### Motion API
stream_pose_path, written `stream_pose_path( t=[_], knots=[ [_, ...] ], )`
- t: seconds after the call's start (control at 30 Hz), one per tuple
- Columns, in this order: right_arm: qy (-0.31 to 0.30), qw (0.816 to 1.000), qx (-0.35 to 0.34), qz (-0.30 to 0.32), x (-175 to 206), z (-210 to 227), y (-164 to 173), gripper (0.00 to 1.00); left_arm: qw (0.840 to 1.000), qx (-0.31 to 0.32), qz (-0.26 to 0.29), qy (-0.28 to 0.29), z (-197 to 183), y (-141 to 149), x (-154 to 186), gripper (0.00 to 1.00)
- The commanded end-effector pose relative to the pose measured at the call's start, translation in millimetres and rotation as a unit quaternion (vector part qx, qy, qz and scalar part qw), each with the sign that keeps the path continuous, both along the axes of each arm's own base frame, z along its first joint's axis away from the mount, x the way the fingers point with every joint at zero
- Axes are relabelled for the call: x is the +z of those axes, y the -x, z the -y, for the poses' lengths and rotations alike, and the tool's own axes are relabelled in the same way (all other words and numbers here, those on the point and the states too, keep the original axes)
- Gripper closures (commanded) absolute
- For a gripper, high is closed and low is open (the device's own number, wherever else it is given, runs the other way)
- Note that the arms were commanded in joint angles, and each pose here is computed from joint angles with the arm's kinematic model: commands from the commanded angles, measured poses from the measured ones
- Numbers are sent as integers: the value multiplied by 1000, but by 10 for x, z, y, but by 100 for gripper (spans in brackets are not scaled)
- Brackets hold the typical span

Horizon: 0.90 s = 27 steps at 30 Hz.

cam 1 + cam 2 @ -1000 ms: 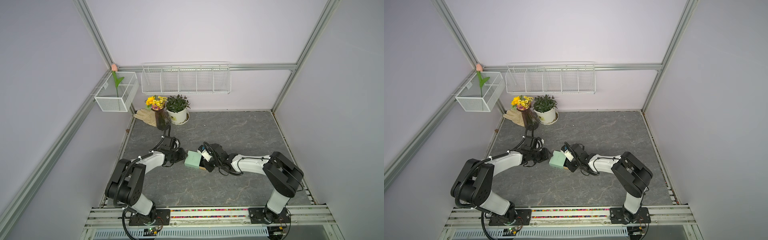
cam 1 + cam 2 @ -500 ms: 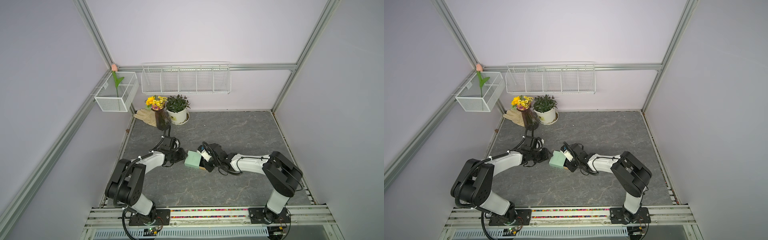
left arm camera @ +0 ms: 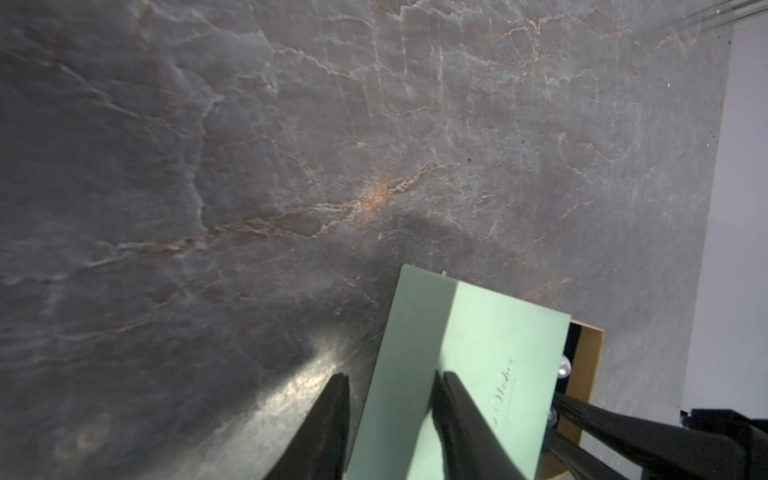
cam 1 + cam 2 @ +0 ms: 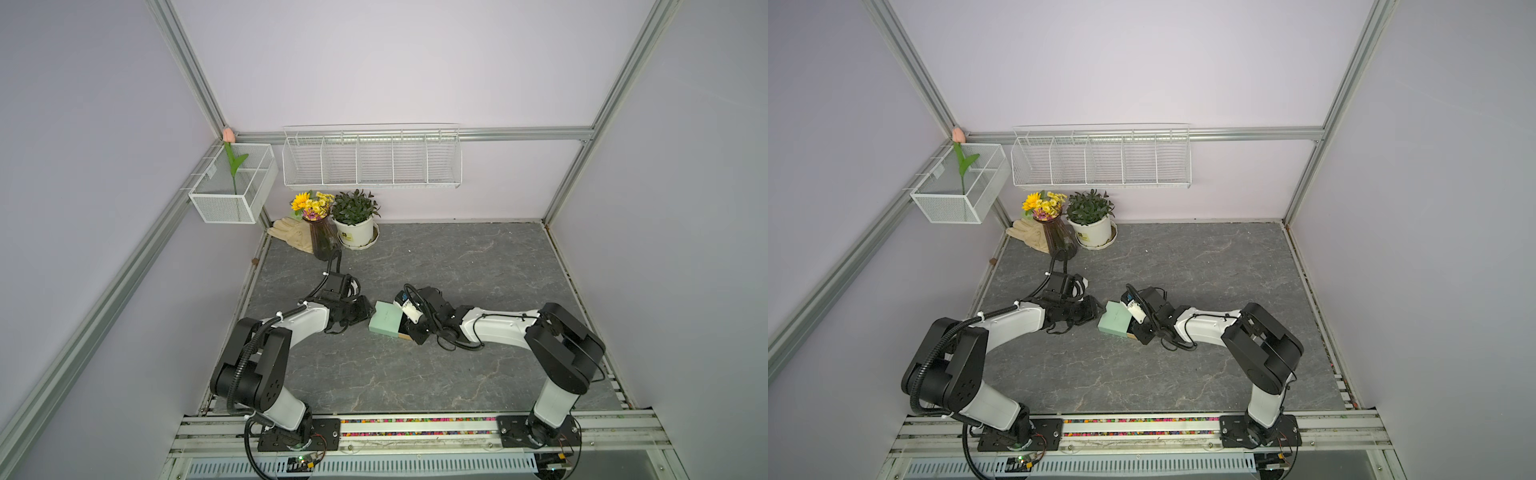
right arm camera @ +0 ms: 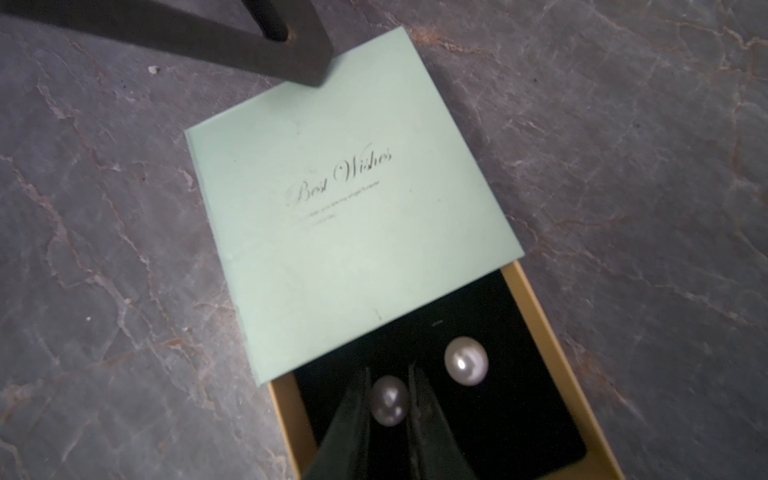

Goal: Place the earrings into the drawer-style jewelry box
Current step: Insert the earring into the inner lining.

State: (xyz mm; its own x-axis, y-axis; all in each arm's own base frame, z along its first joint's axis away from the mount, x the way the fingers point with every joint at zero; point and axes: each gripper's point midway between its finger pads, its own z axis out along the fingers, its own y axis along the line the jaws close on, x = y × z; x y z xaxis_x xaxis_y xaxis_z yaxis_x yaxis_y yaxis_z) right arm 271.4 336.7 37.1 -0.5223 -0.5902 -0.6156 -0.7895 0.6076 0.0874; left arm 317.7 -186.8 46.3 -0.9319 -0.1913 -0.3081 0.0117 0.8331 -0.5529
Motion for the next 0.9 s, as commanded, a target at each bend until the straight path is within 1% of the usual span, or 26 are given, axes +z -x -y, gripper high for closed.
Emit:
stream_pose_path(
  t=[0.0,0.07,0.23,0.57,0.67,0.73,0.8,0.87],
  knots=[
    [28,999,8,-12,-124,47,56,74,1000,10,-11,-16,-61,10,-97,62],
    [27,1000,7,-12,-116,47,52,71,1000,10,-11,-16,-61,6,-93,62],
    [21,1000,5,-7,-55,35,45,71,1000,10,-12,-17,-62,8,-93,62],
    [-17,999,-21,33,349,61,-30,68,1000,9,-11,-17,-60,9,-85,62],
    [-30,997,-47,52,465,133,-77,69,1000,9,-11,-17,-64,18,-77,62],
    [-34,995,-74,55,466,253,-77,69,1000,9,-10,-18,-71,18,-65,62],
    [-45,992,-103,56,515,338,-103,66,1000,10,-10,-17,-71,22,-50,62],
    [-49,989,-132,41,518,436,-114,65,1000,9,-10,-14,-66,38,-38,62]
  ],
)
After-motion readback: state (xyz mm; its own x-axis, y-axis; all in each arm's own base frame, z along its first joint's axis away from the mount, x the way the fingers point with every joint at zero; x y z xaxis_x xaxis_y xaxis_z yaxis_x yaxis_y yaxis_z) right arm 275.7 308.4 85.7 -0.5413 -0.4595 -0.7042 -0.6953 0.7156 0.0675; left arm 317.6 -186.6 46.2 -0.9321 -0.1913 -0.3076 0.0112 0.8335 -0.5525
